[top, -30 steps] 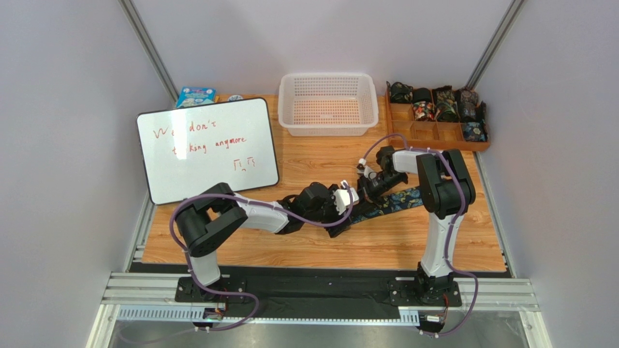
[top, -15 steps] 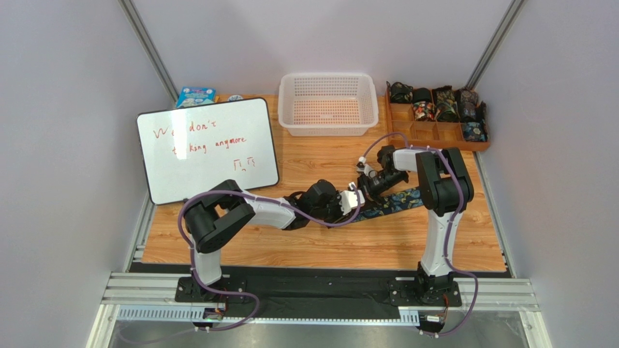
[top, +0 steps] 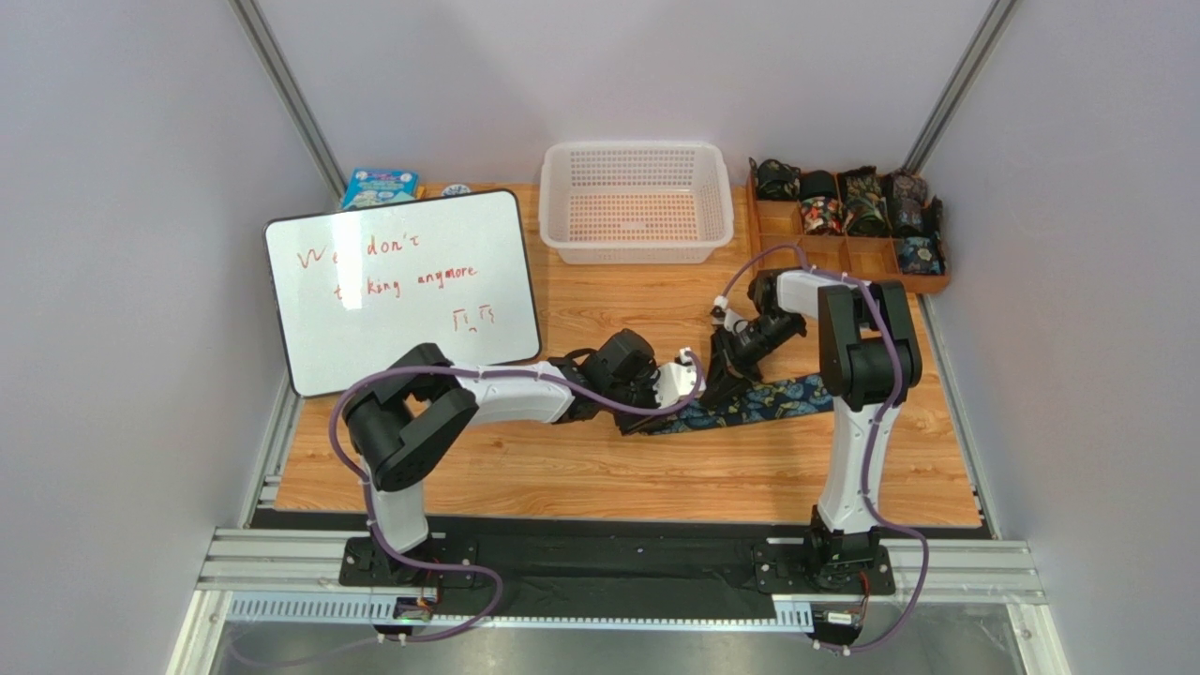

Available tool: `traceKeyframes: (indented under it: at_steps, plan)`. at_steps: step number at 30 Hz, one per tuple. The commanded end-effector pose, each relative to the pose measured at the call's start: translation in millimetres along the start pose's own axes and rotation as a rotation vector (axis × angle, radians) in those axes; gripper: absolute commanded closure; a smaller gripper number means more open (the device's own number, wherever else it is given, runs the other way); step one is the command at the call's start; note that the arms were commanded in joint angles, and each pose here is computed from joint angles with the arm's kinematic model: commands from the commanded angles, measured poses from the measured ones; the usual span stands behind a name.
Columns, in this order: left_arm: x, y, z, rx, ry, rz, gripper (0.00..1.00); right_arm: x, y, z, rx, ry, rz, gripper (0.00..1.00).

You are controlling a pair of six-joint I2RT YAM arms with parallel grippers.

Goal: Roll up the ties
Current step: Roll the tie at the center of the board.

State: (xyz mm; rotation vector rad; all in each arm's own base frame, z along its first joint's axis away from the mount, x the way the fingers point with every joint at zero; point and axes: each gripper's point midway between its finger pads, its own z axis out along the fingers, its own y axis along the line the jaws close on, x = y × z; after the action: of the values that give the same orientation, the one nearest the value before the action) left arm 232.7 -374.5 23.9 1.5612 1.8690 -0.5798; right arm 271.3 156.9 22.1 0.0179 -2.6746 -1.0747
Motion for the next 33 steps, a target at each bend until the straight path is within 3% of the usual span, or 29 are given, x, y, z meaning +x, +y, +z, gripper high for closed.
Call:
traceKeyframes:
  at_steps: [1, 7, 14, 19, 23, 27, 33]
  plan:
    - [11, 5, -4, 0.026, 0.057, -0.056, 0.96, 15, -13, 2, 0.083, 0.063, -0.007, 0.87]
    - [-3, 3, -14, 0.083, 0.017, 0.067, 0.96, 0, -48, 19, 0.187, 0.092, 0.039, 0.88]
    - [-18, 0, -23, 0.145, 0.009, 0.163, 0.96, -14, -57, 19, 0.242, 0.077, 0.039, 0.87]
    - [-1, -6, -19, 0.208, 0.098, 0.158, 0.95, -13, -51, 17, 0.23, 0.072, 0.015, 0.89]
    - [11, -3, -10, 0.222, 0.188, 0.118, 0.95, -16, -8, 5, 0.038, 0.011, -0.015, 0.89]
    - [34, -5, -3, 0.242, 0.299, 0.06, 0.95, -13, 41, -9, -0.169, -0.032, -0.04, 0.8]
    - [40, -8, -1, 0.251, 0.32, 0.029, 0.95, 5, 63, -3, -0.302, -0.032, -0.021, 0.69]
